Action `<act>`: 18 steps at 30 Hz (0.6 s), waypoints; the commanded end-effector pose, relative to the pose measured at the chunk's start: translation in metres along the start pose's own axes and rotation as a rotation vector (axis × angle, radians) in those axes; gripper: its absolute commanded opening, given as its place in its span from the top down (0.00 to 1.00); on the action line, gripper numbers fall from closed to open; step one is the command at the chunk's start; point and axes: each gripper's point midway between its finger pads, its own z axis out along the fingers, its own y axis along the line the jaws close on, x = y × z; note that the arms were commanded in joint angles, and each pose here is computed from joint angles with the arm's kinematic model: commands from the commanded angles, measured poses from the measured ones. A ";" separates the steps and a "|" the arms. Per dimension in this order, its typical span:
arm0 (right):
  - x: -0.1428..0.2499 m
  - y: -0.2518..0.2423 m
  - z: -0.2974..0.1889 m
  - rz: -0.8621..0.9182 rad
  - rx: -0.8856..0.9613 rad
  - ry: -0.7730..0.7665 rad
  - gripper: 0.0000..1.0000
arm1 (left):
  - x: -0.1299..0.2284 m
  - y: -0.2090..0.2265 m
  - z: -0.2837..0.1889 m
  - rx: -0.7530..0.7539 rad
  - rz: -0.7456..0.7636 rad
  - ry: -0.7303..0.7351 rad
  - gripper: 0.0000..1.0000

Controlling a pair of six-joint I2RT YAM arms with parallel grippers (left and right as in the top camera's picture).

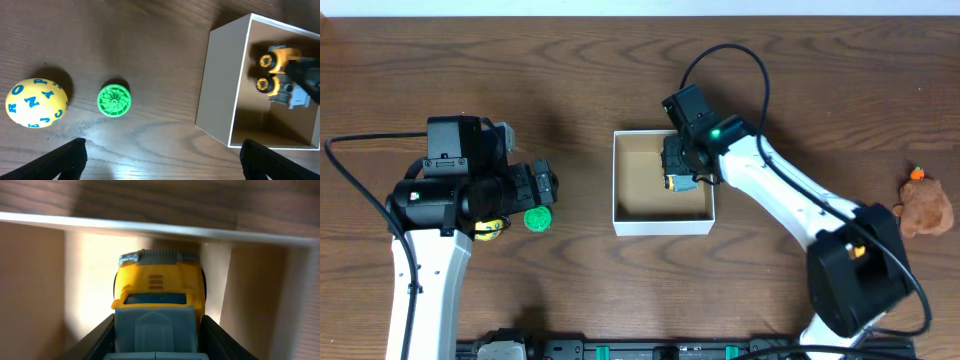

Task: Pack container
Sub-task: 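Carry the truck into the white box and release it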

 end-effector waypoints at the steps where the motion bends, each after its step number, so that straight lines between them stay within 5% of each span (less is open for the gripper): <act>1: -0.003 -0.002 0.006 0.029 0.021 -0.010 0.92 | -0.003 -0.004 -0.006 0.015 -0.007 -0.013 0.02; 3: -0.008 -0.008 0.006 0.052 0.047 -0.034 0.91 | -0.003 -0.004 -0.006 0.015 -0.007 -0.012 0.02; 6: -0.013 -0.010 0.005 0.061 0.048 -0.048 0.69 | -0.003 -0.004 -0.006 0.015 -0.007 -0.012 0.02; 14: -0.011 -0.005 0.003 0.033 0.023 -0.038 0.40 | -0.002 -0.003 -0.006 0.014 -0.008 -0.009 0.02; 18: -0.014 -0.003 -0.004 0.025 0.010 -0.054 0.35 | -0.002 -0.003 -0.006 0.014 -0.008 -0.009 0.02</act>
